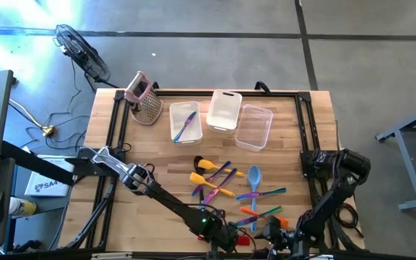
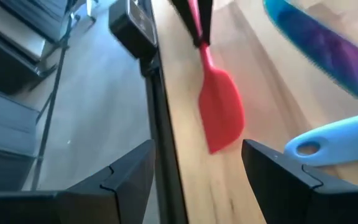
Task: Pick & Place Kitchen Items
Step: Put the red spatula into the transparent bin
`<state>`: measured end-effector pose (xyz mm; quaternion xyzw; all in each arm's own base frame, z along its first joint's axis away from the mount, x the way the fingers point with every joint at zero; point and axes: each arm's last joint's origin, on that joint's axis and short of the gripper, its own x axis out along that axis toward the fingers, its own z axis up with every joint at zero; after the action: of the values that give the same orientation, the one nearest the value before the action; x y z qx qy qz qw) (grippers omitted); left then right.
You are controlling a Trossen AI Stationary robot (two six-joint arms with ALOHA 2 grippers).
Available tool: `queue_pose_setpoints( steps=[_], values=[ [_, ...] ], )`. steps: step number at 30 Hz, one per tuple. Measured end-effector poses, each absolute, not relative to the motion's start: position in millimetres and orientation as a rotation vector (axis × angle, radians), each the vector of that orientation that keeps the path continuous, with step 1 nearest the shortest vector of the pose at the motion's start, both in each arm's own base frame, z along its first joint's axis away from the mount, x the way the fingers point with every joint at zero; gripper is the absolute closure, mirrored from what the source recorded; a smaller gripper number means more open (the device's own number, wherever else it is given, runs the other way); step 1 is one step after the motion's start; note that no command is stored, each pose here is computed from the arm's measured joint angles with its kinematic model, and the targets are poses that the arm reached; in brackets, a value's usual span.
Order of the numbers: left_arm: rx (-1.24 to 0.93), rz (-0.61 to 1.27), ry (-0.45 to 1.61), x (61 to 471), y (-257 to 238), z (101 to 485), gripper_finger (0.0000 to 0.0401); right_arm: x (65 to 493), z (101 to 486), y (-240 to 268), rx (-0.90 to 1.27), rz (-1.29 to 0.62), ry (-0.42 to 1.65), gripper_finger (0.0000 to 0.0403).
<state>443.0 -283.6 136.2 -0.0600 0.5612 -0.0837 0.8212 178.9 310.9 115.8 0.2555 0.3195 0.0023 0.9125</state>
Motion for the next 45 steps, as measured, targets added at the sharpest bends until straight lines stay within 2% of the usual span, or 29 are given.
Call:
queue_pose_setpoints(
  steps=[11, 27, 29, 32, 37, 40, 45],
  values=[
    [-0.093, -0.127, 1.165, 444, -282, 136, 0.0401, 184, 93, 315, 0.509, -0.012, 0.621, 0.0169],
    [-0.089, -0.122, 1.154, 444, -282, 137, 0.0401, 211, 90, 311, 0.514, 0.069, 0.603, 0.0175],
    [-0.089, -0.122, 1.154, 444, -282, 137, 0.0401, 211, 90, 311, 0.517, 0.073, 0.608, 0.0192],
    [-0.091, -0.124, 1.152, 444, -283, 137, 0.0401, 211, 90, 311, 0.518, 0.081, 0.617, 0.0242],
    [-0.096, -0.135, 1.145, 445, -283, 137, 0.0401, 211, 89, 311, 0.508, 0.106, 0.643, 0.0375],
    [-0.101, -0.14, 1.142, 445, -284, 138, 0.0401, 210, 90, 312, 0.506, 0.118, 0.647, 0.0391],
    [-0.114, -0.157, 1.147, 446, -284, 138, 0.0401, 210, 90, 313, 0.51, 0.133, 0.654, 0.0394]
  ],
)
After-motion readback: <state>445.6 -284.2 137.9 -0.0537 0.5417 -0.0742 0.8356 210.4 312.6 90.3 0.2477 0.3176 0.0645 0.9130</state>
